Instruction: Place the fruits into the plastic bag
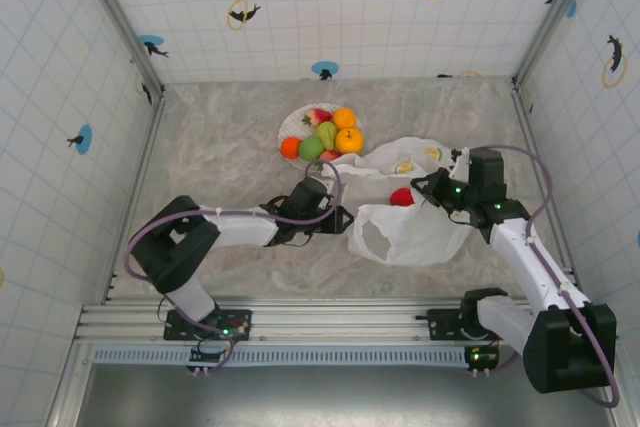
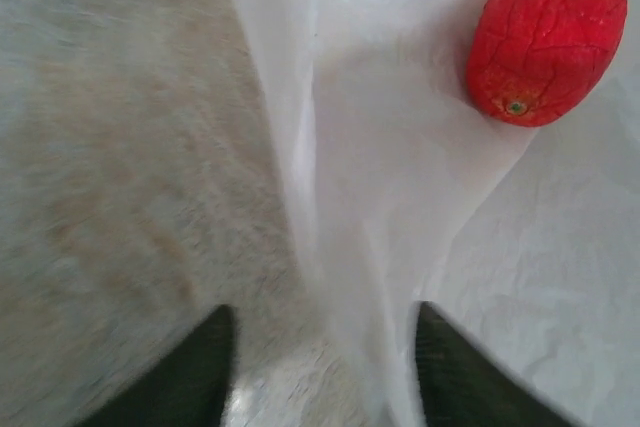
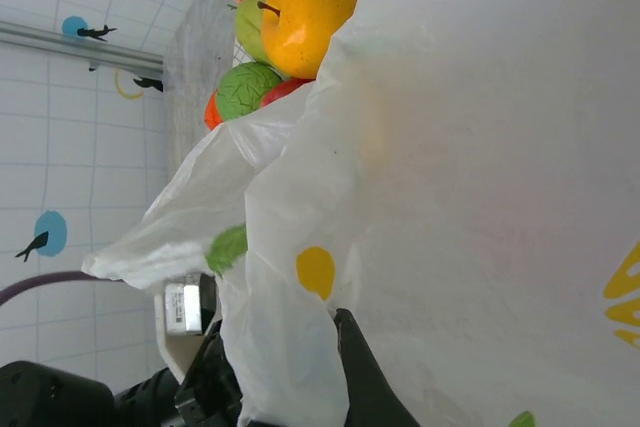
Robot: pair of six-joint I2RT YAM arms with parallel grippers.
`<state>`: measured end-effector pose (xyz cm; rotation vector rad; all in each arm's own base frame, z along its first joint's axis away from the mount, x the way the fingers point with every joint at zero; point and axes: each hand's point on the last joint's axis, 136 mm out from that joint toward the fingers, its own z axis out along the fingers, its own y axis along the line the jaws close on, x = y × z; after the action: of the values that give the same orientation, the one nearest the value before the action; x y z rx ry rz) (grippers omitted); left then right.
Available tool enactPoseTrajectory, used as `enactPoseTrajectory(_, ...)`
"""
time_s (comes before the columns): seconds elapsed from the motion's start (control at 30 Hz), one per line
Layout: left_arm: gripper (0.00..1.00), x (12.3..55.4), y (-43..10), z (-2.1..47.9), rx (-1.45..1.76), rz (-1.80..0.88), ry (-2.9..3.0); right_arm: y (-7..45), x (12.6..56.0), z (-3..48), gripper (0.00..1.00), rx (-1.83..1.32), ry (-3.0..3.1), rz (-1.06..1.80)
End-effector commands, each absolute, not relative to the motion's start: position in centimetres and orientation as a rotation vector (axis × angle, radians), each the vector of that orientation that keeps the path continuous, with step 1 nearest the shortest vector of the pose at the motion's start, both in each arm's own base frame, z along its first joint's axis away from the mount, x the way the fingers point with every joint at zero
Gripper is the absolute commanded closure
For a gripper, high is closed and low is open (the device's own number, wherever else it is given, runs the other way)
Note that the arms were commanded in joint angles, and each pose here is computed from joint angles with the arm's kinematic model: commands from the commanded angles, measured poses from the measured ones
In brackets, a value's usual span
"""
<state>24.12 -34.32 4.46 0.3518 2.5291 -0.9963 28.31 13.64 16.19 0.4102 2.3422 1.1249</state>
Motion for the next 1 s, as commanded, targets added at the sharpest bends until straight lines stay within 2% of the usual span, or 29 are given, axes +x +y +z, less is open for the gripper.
enactPoseTrajectory(0.0, 0.86, 24.7, -37.6, 7.6, 0.41, -1.18, 2.435, 12.7, 28.6, 16.7, 1.0, 0.359, 2.37, 1.006)
enactPoseTrajectory(0.03, 0.96, 24.6, -37.8, 8.2, 0.433, -1.2, 2.419, 12.2, 28.6, 16.7, 1.0, 0.34, 2.395, 0.948)
enactPoseTrajectory(0.07, 1.0, 24.4, -38.0, 9.1, 0.458, -1.224, 2.399, 11.7, 28.6, 16.9, 1.0, 0.322, 2.411, 0.893)
enactPoseTrajectory(0.4, 1.0, 21.2, -38.4, 19.7, 0.594, -1.495, 2.176, 7.0, 28.4, 20.7, 1.0, 0.251, 2.444, 0.46)
enactPoseTrajectory(0.5, 1.0, 21.2, -38.3, 20.5, 0.598, -1.502, 2.156, 6.5, 28.5, 21.1, 1.0, 0.25, 2.44, 0.417)
enactPoseTrajectory(0.7, 1.0, 22.1, -37.4, 18.0, 0.604, -1.357, 2.214, 7.1, 28.7, 19.6, 1.0, 0.261, 2.457, 0.468)
enactPoseTrajectory(0.8, 0.87, 22.6, -36.4, 17.1, 0.605, -1.287, 2.239, 7.5, 28.9, 19.5, 1.0, 0.269, 2.442, 0.502)
enactPoseTrajectory(0.97, 0.52, 23.0, -34.4, 17.4, 0.643, -1.223, 2.221, 8.2, 29.3, 19.7, 1.0, 0.279, 2.413, 0.57)
